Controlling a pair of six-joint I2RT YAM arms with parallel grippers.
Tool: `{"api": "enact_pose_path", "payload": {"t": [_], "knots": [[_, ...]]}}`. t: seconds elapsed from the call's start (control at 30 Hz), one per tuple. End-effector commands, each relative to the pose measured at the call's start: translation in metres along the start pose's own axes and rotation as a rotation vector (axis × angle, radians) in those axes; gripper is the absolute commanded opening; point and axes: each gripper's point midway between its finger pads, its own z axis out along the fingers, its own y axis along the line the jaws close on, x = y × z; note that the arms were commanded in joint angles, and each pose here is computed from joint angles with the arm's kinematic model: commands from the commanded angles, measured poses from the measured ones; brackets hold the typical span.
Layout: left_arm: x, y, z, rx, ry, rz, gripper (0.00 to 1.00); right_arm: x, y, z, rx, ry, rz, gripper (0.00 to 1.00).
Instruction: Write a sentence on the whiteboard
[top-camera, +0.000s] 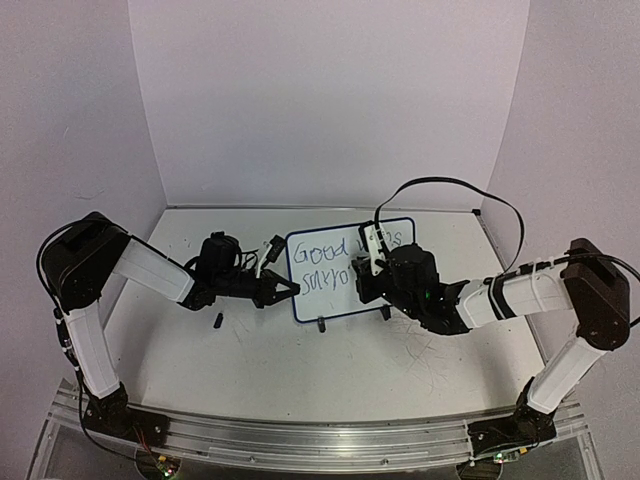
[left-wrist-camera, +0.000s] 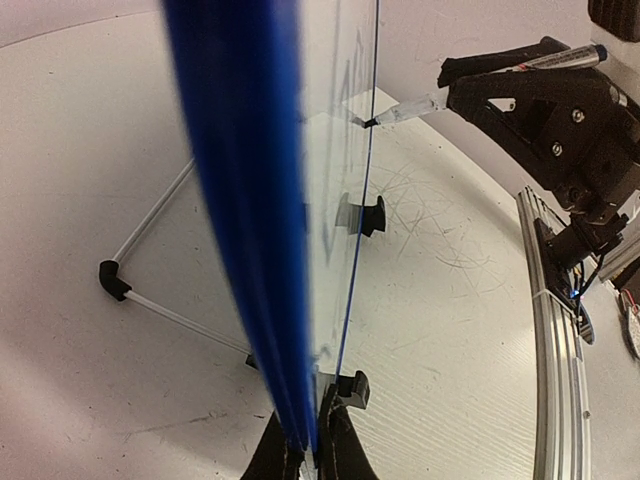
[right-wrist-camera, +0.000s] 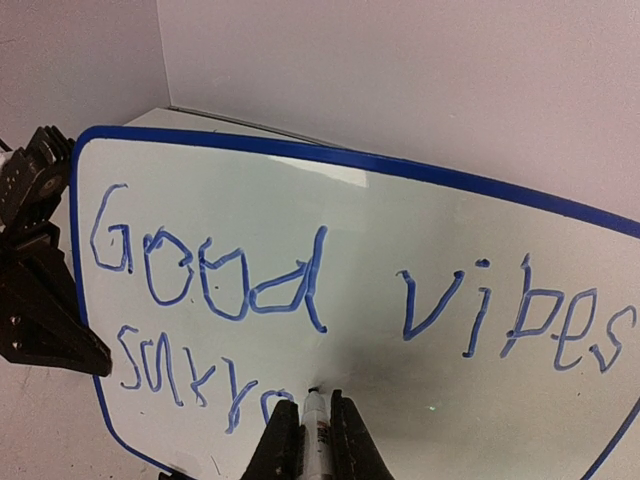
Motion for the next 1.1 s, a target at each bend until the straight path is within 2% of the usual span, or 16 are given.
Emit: {"api": "enact_pose_path", "payload": {"t": [0.0,0.57,1.07], "knots": [[-0.001,0.034,-0.011,-0.179,0.005,0.019,0.00,-0.004,-0.002,0.001,0.018,-0.012,0.023,0.00],[-0.001,0.033,-0.011,-0.176,0.004,0.020,0.00,0.032,0.000,-0.003,0.011,0.069,0.043,0.00],[-0.001,0.033,-0.012,-0.178,0.004,0.020,0.00,-0.012,-0.015,-0.006,0.084,-0.036,0.037,0.00]]}}
